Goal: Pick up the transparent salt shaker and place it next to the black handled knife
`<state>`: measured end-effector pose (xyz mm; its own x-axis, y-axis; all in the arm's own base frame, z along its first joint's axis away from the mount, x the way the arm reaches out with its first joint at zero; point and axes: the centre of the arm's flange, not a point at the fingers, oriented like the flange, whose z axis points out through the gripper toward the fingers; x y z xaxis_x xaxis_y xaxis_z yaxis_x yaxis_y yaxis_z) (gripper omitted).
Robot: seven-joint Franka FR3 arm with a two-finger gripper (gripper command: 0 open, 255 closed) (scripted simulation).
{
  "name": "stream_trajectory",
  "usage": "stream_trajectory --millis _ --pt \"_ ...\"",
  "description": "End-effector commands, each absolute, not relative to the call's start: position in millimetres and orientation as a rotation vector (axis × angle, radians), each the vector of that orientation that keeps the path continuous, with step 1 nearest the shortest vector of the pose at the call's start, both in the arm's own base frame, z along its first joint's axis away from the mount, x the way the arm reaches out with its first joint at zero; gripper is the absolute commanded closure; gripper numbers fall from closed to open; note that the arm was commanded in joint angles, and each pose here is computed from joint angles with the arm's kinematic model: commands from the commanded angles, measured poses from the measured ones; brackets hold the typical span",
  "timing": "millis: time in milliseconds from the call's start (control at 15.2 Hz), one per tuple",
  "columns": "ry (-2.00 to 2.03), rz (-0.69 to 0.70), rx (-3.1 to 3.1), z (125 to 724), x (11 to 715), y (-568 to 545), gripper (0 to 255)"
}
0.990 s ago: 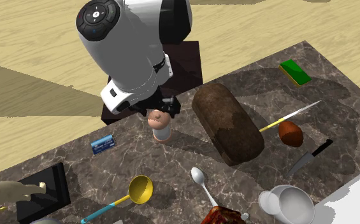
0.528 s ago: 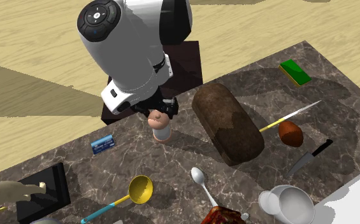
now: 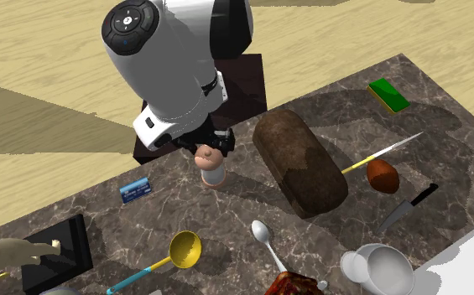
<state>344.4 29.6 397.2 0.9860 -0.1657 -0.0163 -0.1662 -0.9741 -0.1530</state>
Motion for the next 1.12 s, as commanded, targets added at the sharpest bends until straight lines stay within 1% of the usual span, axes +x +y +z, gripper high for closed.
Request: stream_trajectory --millis 0,1056 --pt "0.25 0.006 -2.977 396.8 344.5 29.6 255" --pt "0.25 0.006 -2.977 481.3 344.5 29.6 255"
